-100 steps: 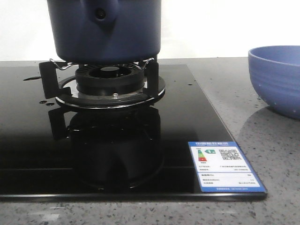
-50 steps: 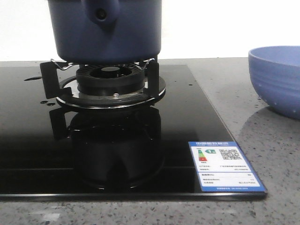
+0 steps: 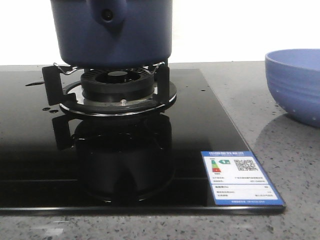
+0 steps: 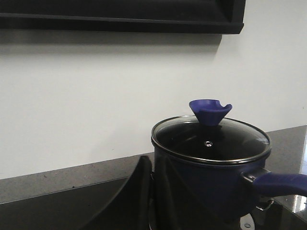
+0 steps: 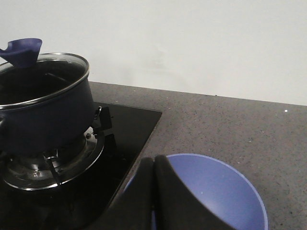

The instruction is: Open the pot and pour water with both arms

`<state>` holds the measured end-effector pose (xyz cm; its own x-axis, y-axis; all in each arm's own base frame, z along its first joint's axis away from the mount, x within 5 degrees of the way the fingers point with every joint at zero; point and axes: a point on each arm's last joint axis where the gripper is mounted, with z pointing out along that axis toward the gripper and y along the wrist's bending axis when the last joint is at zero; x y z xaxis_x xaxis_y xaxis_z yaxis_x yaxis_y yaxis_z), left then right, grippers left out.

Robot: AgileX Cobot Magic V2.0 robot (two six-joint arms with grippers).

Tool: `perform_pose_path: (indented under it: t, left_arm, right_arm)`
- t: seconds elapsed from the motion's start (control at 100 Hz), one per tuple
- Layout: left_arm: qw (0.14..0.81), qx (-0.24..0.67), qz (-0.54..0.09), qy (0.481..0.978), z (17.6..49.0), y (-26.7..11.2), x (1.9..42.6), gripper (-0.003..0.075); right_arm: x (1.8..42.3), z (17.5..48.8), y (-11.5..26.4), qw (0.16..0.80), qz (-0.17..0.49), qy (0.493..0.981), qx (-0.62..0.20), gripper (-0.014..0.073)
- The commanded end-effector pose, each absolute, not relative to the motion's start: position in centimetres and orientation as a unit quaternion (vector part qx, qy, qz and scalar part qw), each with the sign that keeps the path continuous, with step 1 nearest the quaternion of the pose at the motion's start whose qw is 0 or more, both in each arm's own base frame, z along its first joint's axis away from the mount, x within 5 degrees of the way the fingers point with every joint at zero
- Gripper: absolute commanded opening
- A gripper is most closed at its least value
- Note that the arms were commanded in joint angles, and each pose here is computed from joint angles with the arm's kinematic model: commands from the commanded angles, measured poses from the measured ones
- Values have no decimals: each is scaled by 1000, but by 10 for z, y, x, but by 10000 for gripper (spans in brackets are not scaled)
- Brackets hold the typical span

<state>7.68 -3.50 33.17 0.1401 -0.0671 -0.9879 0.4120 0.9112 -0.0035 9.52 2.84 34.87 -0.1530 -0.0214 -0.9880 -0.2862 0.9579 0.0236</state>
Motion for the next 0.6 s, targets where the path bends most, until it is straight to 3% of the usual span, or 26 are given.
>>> perform_pose_path:
  t: [0.0,0.33,0.47,0.52,0.59]
  left_arm:
    - [745,127,-189,626,341,-37,75,-20]
    - [746,133,-181,627,341,-37,76,-20]
    - [747,229,-127,611,338,-44,74,-20]
    - [732,268,-101,618,333,-45,73,-20]
    - [701,243,-122,660,325,-44,75,-20]
  right_arm:
    - [95,364,27,683,103,717,-98,-64]
    - [95,364,27,683,103,717,-98,-64]
    - [95,364,27,683,103,717,-98,-64]
    - [95,364,27,683,103,717,-98,-64]
    - [95,364,27,683,103,717,-98,-64]
